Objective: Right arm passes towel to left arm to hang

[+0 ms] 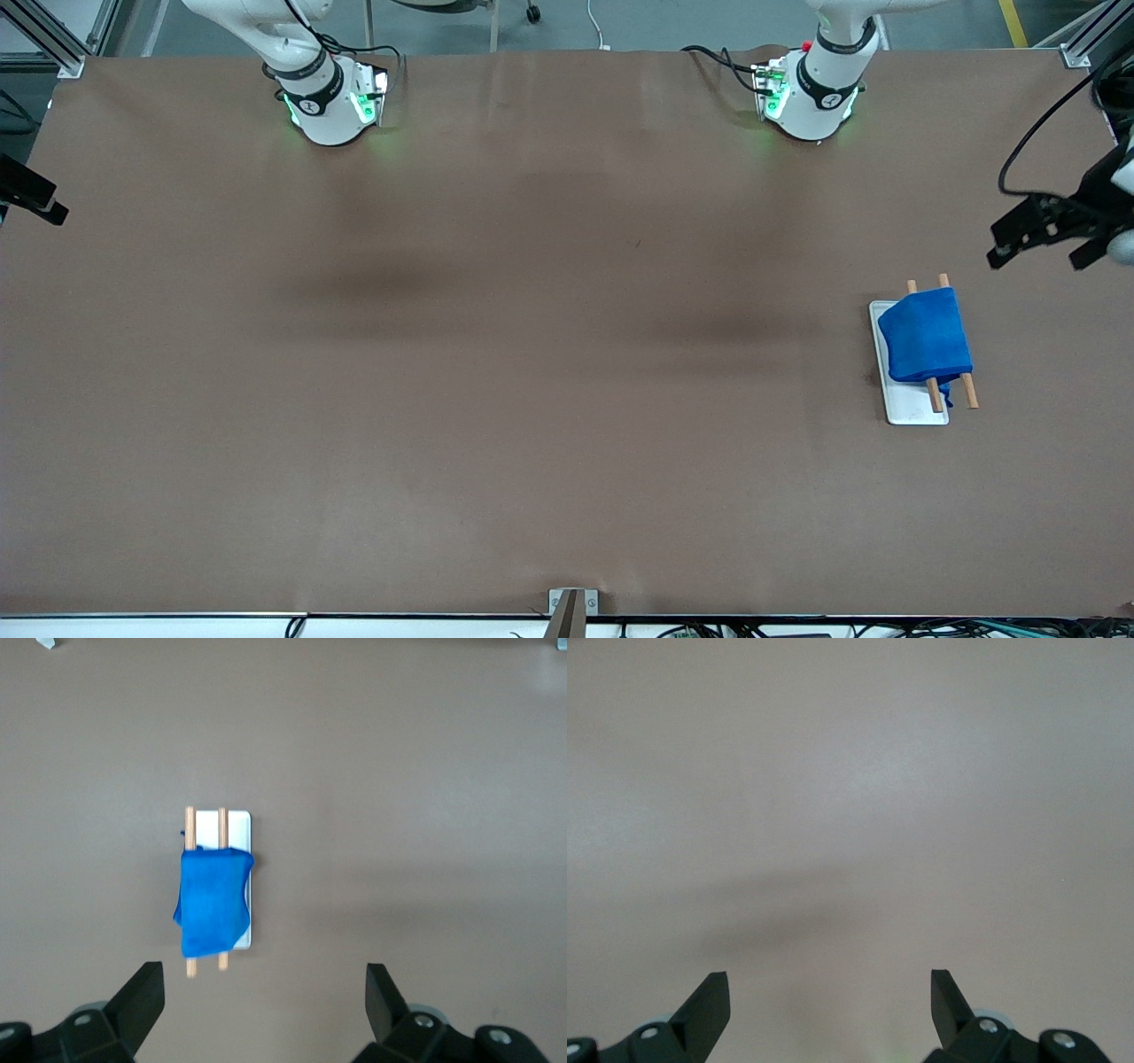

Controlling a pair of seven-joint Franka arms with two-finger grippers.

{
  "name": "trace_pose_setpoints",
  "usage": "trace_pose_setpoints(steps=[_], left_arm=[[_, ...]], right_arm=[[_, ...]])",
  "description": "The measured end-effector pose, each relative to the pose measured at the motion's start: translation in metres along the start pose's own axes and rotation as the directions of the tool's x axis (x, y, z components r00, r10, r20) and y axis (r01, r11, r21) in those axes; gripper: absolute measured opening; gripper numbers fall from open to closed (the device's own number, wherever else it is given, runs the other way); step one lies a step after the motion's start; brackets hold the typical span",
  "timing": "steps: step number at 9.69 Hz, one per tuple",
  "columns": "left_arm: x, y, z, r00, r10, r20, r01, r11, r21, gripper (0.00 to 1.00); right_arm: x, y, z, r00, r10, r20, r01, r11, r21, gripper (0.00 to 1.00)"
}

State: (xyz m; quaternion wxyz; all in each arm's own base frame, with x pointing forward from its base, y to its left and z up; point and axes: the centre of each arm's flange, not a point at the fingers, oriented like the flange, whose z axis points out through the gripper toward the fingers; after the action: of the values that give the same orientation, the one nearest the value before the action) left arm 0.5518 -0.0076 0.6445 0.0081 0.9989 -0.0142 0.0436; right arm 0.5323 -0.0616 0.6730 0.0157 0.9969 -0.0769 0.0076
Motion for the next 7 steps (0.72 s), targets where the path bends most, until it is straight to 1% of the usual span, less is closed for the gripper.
trace_pose_setpoints(steps=[1, 2, 5, 7], left_arm=[[-0.005, 0.001, -0.006, 1.0, 0.001, 0.032, -0.001, 1.0, -0.001, 1.0], [-0.006, 0.002, -0.006, 0.999, 0.001, 0.044, -0.001, 1.0, -0.002, 1.0], [-0.007, 0.019, -0.004, 0.998, -0.021, 0.055, 0.021, 1.0, -0.002, 1.0], [-0.008, 0.017, -0.004, 0.998, -0.023, 0.06, 0.024, 0.999, -0.029, 1.0]], right_arm=[[0.0, 0.0, 0.0, 1.0, 0.0, 0.0, 0.0, 1.0, 0.0, 1.0], [0.0, 0.0, 0.0, 1.0, 0.0, 0.0, 0.0, 1.0, 0.0, 1.0], [0.0, -0.001, 0.0, 1.0, -0.001, 0.001, 0.001, 1.0, 0.015, 1.0], [0.0, -0.001, 0.0, 1.0, -0.001, 0.001, 0.001, 1.0, 0.017, 1.0]])
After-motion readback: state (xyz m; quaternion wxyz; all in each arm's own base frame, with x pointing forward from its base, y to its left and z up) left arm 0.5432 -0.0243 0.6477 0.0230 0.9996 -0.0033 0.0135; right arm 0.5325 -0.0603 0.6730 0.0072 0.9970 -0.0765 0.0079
